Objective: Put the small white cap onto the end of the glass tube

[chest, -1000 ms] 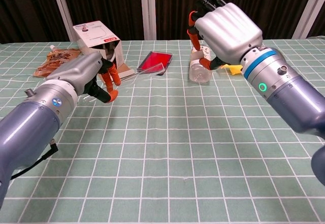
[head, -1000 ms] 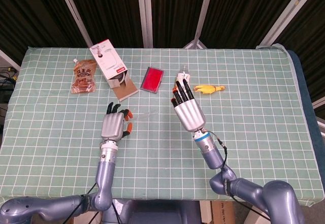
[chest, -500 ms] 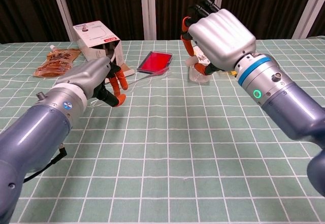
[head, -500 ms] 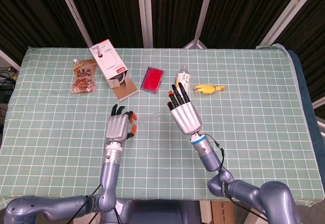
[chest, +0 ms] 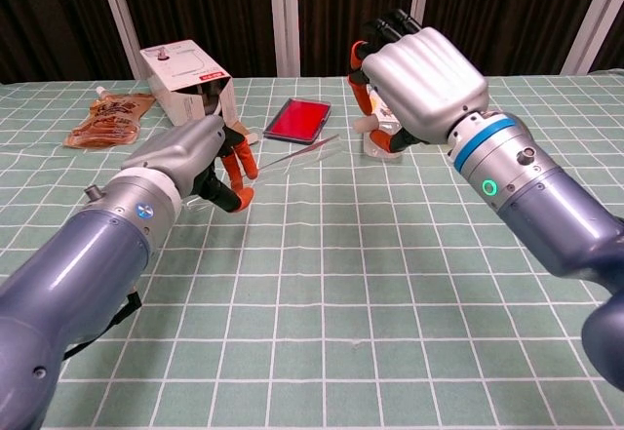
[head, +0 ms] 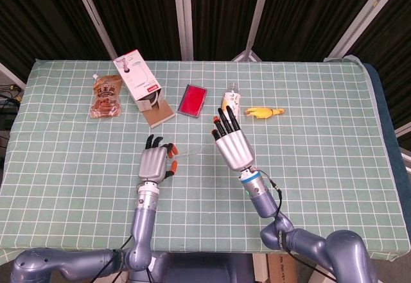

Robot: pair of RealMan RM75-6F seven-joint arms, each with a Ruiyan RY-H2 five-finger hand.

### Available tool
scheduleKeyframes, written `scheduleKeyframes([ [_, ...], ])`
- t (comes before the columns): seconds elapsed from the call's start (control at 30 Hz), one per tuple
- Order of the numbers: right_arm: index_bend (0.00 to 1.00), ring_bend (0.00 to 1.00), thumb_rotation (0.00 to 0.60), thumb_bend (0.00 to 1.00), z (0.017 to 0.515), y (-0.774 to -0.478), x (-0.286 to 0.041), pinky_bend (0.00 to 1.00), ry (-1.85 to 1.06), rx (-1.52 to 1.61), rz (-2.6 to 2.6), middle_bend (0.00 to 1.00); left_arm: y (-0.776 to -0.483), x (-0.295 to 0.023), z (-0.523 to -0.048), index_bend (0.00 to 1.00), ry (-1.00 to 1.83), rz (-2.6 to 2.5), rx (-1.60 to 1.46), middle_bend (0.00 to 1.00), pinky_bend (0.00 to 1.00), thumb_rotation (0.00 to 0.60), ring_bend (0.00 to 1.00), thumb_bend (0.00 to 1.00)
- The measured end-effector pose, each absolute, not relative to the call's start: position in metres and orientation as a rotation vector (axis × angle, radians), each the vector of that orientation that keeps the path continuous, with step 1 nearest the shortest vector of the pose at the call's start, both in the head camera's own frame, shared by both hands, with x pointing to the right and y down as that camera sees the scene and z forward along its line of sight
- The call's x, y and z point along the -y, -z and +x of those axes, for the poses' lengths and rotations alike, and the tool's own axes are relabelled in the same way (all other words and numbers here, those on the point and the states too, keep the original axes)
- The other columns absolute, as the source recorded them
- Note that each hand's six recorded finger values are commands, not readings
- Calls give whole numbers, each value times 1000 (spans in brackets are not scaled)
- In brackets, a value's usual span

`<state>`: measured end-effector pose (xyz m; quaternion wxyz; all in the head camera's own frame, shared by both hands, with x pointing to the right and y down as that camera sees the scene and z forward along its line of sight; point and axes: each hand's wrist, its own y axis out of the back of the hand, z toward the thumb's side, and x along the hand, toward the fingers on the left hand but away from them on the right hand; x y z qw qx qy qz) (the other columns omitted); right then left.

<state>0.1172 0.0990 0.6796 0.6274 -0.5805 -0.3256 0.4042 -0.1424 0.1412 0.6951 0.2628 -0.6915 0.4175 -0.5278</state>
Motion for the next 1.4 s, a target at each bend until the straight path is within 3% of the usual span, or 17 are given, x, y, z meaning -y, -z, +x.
scheduleKeyframes([
  [1.4, 628, 92, 600, 361, 113, -683, -109, 0, -923, 732, -1362, 277, -698, -141, -133, 513, 1422, -1894, -1145, 522, 75, 600, 154, 675],
])
